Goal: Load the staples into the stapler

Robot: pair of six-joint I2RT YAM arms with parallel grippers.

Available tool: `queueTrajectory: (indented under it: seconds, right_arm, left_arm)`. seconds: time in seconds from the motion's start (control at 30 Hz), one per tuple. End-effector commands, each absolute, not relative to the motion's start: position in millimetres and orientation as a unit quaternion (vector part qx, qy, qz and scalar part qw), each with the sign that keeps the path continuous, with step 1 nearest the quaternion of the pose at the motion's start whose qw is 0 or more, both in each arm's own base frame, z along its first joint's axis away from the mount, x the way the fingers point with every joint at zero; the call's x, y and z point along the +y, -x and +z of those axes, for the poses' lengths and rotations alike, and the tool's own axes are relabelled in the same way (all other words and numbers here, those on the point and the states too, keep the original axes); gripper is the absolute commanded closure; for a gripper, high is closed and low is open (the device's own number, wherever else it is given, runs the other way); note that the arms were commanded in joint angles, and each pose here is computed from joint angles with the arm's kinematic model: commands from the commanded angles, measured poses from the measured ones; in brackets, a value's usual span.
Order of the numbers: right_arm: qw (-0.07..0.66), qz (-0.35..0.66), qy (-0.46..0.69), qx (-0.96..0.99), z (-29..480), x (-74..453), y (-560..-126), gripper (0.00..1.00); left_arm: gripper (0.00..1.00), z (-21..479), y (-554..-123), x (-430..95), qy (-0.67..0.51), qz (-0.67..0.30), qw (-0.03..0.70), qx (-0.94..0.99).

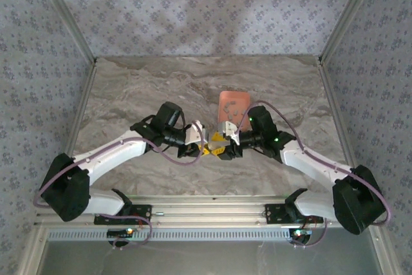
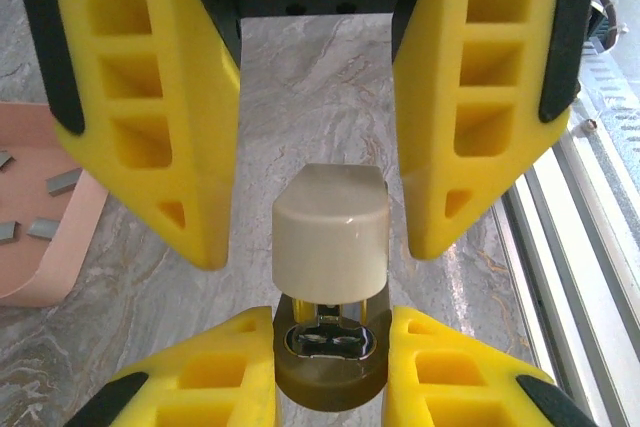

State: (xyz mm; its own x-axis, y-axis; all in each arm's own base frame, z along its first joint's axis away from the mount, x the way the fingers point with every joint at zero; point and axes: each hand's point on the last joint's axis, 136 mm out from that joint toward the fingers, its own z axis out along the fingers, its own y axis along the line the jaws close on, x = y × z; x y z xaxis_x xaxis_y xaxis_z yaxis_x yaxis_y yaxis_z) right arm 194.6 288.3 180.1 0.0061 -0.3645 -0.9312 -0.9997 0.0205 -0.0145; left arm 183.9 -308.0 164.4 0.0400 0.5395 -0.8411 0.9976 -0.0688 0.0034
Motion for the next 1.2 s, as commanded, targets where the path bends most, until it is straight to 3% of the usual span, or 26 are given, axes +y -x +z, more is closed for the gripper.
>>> queueTrajectory:
  seconds: [0.0, 0.23, 0.4, 1.07, 1.17]
  right_arm:
    - [0.418, 0.401, 0.580, 0.573, 196.0, 297.5, -199.1, 0.51]
    - [0.417, 0.414, 0.576, 0.568, 197.6, 299.6, -197.7, 0.59]
    - [0.424, 0.414, 0.575, 0.564, 202.4, 295.7, -196.8, 0.72]
    - [0.466, 0.399, 0.515, 0.599, 189.6, 253.4, -192.6, 0.74]
    - [0.470, 0.388, 0.486, 0.626, 182.5, 242.6, -195.9, 0.71]
  left_arm:
    - [0.95, 176.9, -182.0, -311.6, -0.653, -0.351, 0.338, 0.579]
    - [0.95, 173.1, -182.6, -310.5, -0.653, -0.347, 0.336, 0.583]
    - [0.95, 169.5, -183.5, -309.6, -0.654, -0.343, 0.333, 0.586]
    - [0.96, 156.5, -188.1, -308.0, -0.649, -0.338, 0.325, 0.600]
    - [0.96, 158.4, -189.2, -307.7, -0.646, -0.337, 0.328, 0.601]
